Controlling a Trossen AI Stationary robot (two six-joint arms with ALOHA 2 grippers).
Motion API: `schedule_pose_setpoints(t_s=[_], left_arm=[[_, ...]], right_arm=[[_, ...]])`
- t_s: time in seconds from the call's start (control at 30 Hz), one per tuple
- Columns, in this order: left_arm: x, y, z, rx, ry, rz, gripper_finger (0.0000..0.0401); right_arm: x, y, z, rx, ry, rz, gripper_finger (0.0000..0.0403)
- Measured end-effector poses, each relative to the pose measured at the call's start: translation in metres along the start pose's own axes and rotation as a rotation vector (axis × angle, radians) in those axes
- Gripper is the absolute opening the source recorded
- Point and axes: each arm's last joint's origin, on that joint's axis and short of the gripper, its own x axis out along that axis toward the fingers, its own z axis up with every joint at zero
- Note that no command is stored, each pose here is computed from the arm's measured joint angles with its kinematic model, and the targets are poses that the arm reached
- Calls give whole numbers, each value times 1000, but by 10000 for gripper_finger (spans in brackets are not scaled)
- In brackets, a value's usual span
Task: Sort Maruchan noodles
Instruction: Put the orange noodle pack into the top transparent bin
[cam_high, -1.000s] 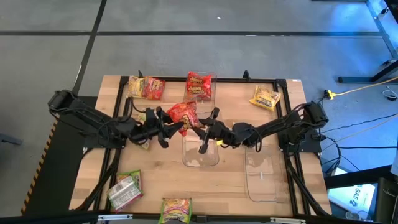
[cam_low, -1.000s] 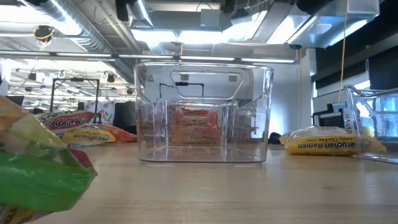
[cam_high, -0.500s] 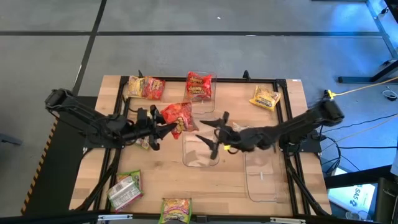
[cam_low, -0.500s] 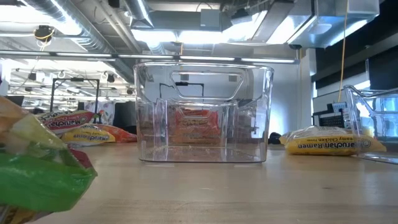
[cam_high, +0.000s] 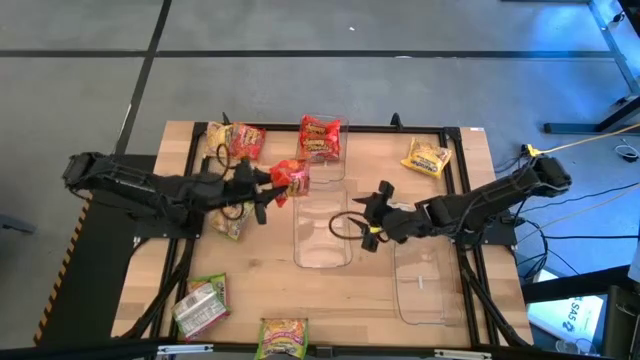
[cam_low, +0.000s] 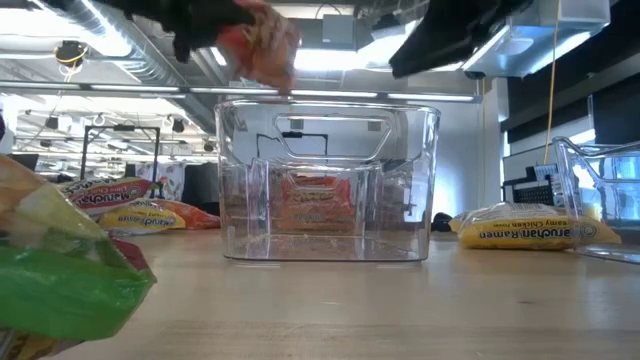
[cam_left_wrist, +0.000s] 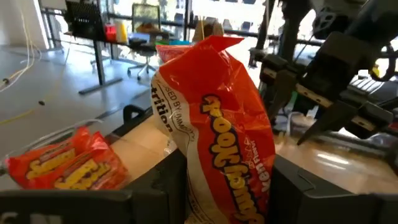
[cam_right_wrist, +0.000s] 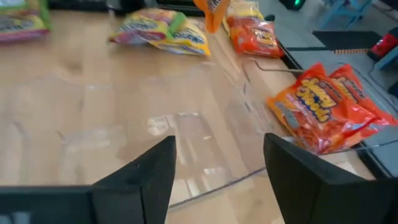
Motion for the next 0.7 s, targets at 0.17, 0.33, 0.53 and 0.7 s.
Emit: schedule_pose_setpoints(t_s=[0.17, 0.33, 0.53, 0.7], left_arm=[[21, 32, 15, 48, 128, 47, 146], [47, 61, 47, 143, 275, 84, 146], [87, 94, 72, 211, 467, 81, 145], [125, 121, 72, 236, 647, 3, 138]], right_arm=[[13, -21, -1, -50, 27, -7, 203], [24, -43, 0, -89, 51, -17, 194], [33, -62, 0, -50, 81, 77, 193], [36, -60, -12, 17, 120, 192, 193]])
